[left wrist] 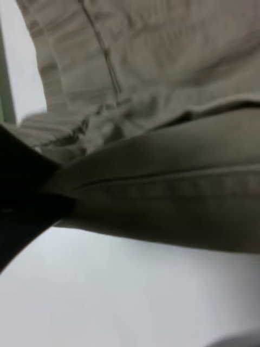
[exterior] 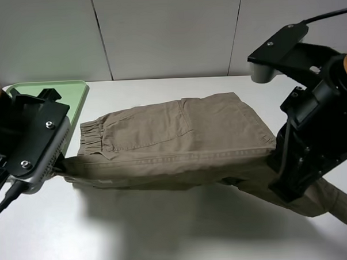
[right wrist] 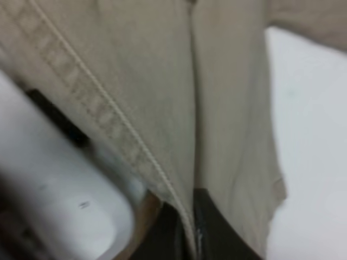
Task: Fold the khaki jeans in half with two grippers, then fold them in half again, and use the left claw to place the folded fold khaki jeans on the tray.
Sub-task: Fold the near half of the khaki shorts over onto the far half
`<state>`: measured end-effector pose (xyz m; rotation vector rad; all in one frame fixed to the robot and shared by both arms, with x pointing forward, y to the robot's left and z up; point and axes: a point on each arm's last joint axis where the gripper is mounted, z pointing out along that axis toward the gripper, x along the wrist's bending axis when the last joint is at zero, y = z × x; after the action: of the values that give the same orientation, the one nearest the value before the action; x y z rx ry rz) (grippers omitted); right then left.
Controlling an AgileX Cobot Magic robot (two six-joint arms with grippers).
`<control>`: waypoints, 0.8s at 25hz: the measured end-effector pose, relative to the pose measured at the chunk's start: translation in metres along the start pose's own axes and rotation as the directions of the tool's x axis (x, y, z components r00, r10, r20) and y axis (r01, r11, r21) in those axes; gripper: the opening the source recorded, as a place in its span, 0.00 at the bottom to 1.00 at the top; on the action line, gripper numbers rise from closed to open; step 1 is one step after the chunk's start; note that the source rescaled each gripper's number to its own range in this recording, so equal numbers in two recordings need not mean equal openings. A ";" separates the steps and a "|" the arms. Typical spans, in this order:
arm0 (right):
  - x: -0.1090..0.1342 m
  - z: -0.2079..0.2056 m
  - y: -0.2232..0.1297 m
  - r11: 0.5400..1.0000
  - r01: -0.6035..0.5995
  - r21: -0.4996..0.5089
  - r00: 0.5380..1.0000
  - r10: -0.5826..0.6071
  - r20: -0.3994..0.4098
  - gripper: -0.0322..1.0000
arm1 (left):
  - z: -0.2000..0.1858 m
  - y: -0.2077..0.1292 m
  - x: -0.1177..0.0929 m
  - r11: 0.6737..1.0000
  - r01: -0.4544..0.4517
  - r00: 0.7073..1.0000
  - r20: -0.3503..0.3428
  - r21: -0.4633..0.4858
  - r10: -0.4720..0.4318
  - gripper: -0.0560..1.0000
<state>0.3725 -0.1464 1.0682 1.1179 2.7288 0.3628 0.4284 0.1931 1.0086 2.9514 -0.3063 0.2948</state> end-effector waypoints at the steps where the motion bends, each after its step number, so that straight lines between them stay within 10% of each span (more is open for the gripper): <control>1: -0.003 0.000 0.001 1.000 0.008 -0.009 1.000 -0.008 0.025 0.03 | 0.001 0.000 0.002 1.000 0.016 0.999 -0.030 0.000 -0.016 0.05; 10: -0.060 0.004 0.015 0.966 -0.176 -0.187 0.978 0.194 0.082 0.03 | 0.021 0.001 0.024 0.985 0.175 0.974 -0.145 0.001 -0.173 0.05; 20: -0.117 0.032 0.071 0.968 -0.216 -0.127 0.965 0.231 0.120 0.03 | 0.060 0.003 0.046 0.958 0.285 0.935 -0.208 -0.034 -0.286 0.05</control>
<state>0.5102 -0.1746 1.0657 1.3708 2.4404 0.4490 0.4828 0.1705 0.9613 2.8731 0.1497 0.5593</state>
